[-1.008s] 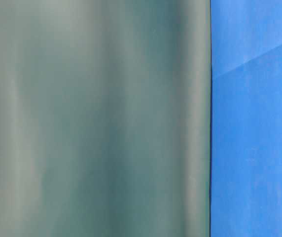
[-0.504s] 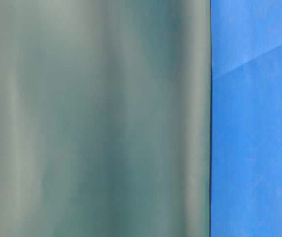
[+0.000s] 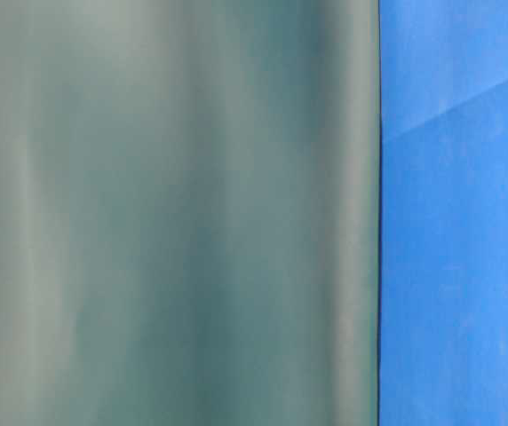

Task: Fold the blue towel.
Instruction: 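Lay the folded edge down and open both grippers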

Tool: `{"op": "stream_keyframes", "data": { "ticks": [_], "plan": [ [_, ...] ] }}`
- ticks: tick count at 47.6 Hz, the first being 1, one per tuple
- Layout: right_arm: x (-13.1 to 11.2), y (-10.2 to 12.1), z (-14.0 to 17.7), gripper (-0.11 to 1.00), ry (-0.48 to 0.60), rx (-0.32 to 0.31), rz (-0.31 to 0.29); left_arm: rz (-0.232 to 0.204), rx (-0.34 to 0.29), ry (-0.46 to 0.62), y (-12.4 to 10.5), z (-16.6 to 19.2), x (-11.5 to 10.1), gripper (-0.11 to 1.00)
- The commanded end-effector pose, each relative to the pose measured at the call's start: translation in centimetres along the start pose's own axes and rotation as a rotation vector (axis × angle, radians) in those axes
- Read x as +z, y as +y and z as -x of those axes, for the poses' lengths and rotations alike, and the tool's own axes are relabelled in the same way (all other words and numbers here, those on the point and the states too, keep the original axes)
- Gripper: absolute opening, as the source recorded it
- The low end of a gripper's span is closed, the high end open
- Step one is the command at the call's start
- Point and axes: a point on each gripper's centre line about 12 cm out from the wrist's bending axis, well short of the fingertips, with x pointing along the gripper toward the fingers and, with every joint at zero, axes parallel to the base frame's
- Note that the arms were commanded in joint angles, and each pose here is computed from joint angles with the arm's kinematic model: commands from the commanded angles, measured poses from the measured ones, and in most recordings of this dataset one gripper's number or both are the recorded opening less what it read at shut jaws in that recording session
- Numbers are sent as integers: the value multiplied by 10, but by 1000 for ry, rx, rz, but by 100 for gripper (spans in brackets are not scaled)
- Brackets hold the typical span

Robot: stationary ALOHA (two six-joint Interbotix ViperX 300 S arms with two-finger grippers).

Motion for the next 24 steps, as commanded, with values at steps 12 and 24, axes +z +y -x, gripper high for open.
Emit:
{"op": "stream_keyframes", "data": {
  "ticks": [12,24],
  "plan": [
    [5,-30,-8,89,15,-111,7,15,89,22,27,-4,-2,80],
    [-9,-40,-25,89,80,-164,16,36,126,126,38,-21,-23,80]
  ]
}}
